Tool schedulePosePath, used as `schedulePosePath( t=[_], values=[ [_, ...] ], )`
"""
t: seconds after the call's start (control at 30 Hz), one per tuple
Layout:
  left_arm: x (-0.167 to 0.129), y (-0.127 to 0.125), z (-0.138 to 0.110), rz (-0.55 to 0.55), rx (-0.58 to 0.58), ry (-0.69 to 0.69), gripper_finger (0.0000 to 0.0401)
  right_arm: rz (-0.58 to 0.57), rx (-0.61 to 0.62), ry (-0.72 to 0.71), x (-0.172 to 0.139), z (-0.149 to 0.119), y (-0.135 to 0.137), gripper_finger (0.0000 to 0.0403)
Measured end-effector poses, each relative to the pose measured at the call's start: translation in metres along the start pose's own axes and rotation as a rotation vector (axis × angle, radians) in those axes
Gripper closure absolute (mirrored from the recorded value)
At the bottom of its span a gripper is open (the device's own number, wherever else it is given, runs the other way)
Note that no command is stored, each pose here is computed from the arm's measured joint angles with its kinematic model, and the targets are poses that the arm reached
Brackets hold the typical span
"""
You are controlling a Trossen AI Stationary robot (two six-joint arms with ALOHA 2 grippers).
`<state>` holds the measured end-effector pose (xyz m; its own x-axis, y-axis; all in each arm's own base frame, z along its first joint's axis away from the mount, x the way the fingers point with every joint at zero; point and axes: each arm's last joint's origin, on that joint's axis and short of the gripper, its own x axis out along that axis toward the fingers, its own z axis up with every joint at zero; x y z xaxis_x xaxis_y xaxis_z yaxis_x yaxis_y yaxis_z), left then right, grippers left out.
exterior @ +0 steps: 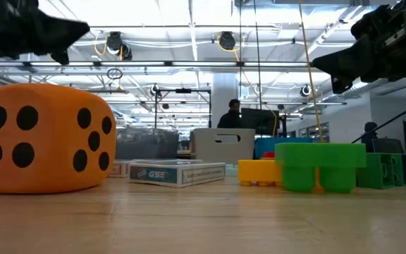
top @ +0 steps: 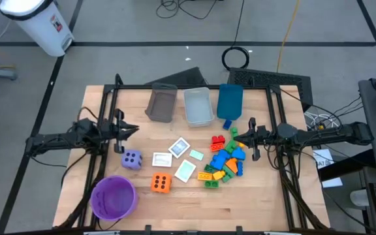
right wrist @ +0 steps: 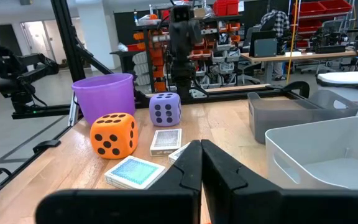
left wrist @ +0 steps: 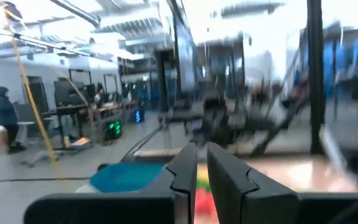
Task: Pick & Place Toys
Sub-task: Put the purple dice into the gray bin
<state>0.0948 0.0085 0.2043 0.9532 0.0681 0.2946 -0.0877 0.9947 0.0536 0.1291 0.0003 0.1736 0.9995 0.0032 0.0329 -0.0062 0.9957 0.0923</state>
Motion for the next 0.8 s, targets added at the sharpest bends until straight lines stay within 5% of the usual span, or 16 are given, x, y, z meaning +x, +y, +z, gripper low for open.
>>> schedulePosePath(
  t=[0.17,0.3,0.47,0.6,0.8],
  values=[
    [0.0,0.0,0.005,0.006,-0.092,-0.051,0.0354,0.0,0.0,-0.001,0.0,0.0,0.0,0.0403],
    [0.0,0.004,0.004,0.133,-0.045,-0.044,0.0354,0.0,0.0,0.0,0.0,0.0,0.0,0.0403],
    [0.0,0.006,0.003,0.184,-0.127,-0.038,0.0354,0.0,0.0,0.0,0.0,0.0,0.0,0.0403],
    [0.001,0.011,0.007,0.351,-0.236,-0.052,0.0351,0.0,0.0,0.0,0.0,0.0,0.0,0.0403],
    [0.019,0.011,0.035,0.287,-0.236,-0.02,0.0279,0.0,-0.01,-0.001,0.0,0.0,0.0,0.0403]
  ],
)
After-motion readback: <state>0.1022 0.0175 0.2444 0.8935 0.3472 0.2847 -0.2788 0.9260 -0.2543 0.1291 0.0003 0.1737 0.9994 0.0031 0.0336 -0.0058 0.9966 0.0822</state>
